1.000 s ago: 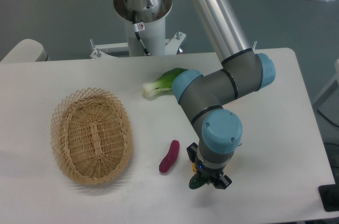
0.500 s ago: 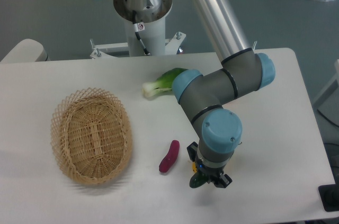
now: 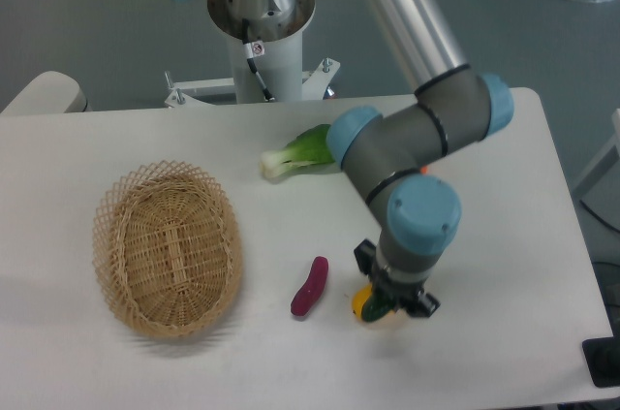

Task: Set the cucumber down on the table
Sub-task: 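Lift the green cucumber and carry it toward the bok choy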

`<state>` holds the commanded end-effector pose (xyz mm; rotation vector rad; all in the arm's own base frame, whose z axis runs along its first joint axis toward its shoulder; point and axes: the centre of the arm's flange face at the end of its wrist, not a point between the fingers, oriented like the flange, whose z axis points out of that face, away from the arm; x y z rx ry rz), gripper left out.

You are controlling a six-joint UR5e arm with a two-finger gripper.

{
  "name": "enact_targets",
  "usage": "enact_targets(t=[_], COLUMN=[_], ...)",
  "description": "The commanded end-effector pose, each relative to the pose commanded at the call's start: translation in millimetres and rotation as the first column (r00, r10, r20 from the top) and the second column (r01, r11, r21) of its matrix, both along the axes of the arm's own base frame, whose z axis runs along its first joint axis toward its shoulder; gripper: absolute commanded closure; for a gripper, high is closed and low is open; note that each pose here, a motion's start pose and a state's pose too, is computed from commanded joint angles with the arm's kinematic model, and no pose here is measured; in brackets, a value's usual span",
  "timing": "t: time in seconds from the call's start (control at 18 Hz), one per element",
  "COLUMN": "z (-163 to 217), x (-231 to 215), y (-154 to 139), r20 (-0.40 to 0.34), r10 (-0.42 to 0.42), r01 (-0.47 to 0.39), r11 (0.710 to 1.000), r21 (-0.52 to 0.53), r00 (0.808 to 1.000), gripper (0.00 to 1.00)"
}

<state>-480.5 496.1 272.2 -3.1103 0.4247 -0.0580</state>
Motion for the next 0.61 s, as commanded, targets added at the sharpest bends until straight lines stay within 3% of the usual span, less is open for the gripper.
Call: enact_targets(t=[0.28, 0.61], z=[-8.2, -29.2], x=[27.2, 64.7], y=[-35.7, -40.7], r20=[0.009, 0.002], r10=[0.038, 0.225], r01=[-0.038, -0.225], r11=[0.999, 0.974], r21=[-0.011, -0.017], r00=[0.999, 0.974], gripper=[0.87, 0.87])
